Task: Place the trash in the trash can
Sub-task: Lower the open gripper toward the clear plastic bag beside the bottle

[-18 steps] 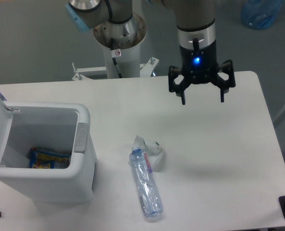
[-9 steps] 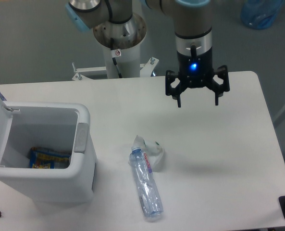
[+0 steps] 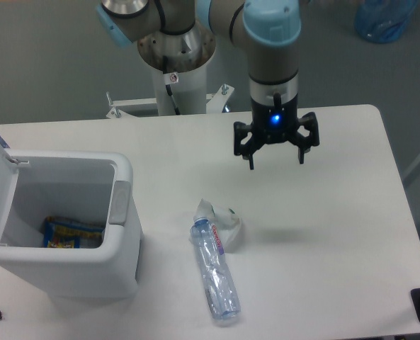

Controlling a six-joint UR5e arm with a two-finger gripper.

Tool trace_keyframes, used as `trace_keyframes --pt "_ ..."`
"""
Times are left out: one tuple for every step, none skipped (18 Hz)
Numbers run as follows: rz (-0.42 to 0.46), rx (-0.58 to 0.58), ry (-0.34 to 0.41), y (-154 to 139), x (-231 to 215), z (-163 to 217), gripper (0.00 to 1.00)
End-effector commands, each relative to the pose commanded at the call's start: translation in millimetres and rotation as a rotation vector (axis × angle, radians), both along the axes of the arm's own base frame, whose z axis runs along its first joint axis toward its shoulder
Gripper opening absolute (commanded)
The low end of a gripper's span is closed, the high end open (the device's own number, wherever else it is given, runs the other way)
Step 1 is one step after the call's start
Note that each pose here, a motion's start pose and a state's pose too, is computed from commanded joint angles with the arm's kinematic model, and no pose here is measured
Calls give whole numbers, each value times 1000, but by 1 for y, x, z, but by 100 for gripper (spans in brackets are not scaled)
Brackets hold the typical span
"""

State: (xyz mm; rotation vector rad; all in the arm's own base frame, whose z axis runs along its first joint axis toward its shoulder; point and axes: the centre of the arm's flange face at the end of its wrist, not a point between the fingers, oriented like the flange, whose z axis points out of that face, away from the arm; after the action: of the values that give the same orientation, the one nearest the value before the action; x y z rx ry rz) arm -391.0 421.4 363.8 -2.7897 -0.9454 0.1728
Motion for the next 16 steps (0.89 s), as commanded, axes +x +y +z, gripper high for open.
trace_keyframes --pt "19 -14 -23 5 0 -15 100" --pt "43 -11 -37 8 0 -22 100" --pt "75 -2 -46 12 0 -27 100" --pt "93 4 -52 21 6 -33 100" --pt "107 1 -60 27 8 -41 100" --pt "113 -2 -68 29 8 -48 100" --pt "105 -12 -73 35 11 -55 100" --pt "95 -23 -82 42 18 -63 100" --pt "95 -34 -96 46 25 -72 100" --pt "98 -38 -103 50 29 -78 100" --pt "106 -42 -109 50 32 -83 100" --pt "109 -52 -119 49 32 -91 100" --pt "109 -56 -122 49 32 -93 100" --pt "109 -58 -125 49 33 -95 100" --pt "102 -65 -132 51 38 -100 100" --pt "98 -75 -140 51 41 -106 100"
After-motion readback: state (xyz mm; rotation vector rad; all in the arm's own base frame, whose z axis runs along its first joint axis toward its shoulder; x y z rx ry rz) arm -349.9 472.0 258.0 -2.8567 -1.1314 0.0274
